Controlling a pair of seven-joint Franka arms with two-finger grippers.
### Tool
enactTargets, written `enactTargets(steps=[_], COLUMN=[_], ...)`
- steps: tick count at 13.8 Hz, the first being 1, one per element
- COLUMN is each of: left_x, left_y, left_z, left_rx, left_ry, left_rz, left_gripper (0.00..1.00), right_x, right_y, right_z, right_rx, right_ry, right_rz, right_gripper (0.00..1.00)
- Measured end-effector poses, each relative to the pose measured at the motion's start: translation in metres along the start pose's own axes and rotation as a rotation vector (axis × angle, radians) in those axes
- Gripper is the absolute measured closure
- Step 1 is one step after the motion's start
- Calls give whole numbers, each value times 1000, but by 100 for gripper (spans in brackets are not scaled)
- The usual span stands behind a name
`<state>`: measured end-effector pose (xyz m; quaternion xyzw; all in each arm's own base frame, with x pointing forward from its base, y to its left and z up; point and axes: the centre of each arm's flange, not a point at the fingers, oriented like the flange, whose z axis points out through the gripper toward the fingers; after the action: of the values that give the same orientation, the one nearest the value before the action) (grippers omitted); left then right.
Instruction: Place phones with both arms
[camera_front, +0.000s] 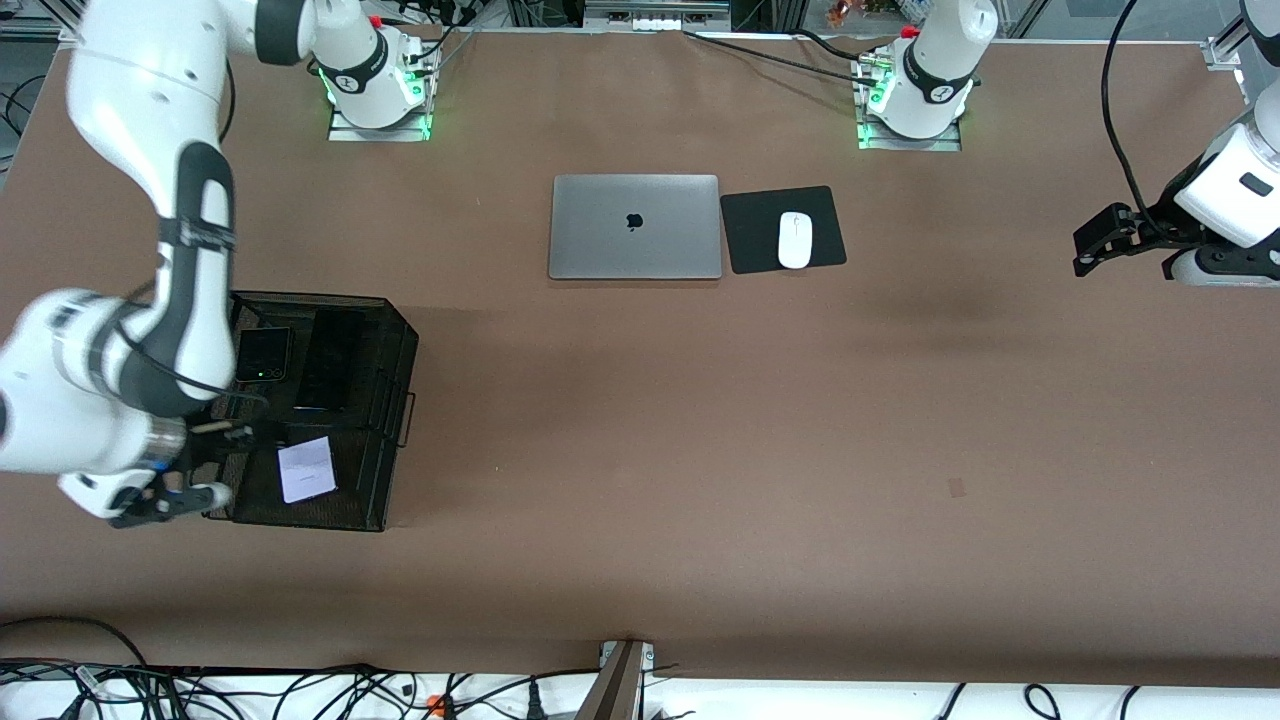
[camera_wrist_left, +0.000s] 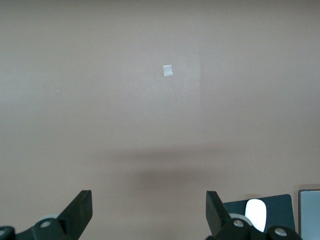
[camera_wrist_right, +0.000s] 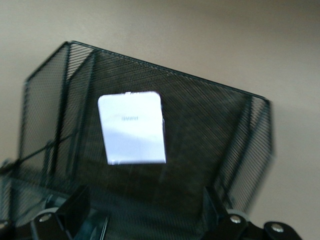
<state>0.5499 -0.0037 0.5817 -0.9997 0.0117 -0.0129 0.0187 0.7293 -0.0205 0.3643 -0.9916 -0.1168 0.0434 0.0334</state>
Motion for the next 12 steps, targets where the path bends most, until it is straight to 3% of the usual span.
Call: enactTargets(steps=[3, 6, 8, 12], left_x=[0, 0, 0, 0], left_y=[0, 0, 0, 0], left_z=[0, 0, 0, 0], left_rx=[0, 0, 0, 0], left_ry=[0, 0, 0, 0], left_rz=[0, 0, 0, 0], left_gripper=[0, 0, 0, 0], right_x=[-22, -44, -64, -118], right_y=[-24, -62, -72, -57], right_z=[-63, -102, -121, -146], right_rx=[-34, -83, -110, -107], right_ry=[-37, -96, -106, -118], right_rz=[-35, 29, 69, 136], right_gripper=[0, 0, 0, 0])
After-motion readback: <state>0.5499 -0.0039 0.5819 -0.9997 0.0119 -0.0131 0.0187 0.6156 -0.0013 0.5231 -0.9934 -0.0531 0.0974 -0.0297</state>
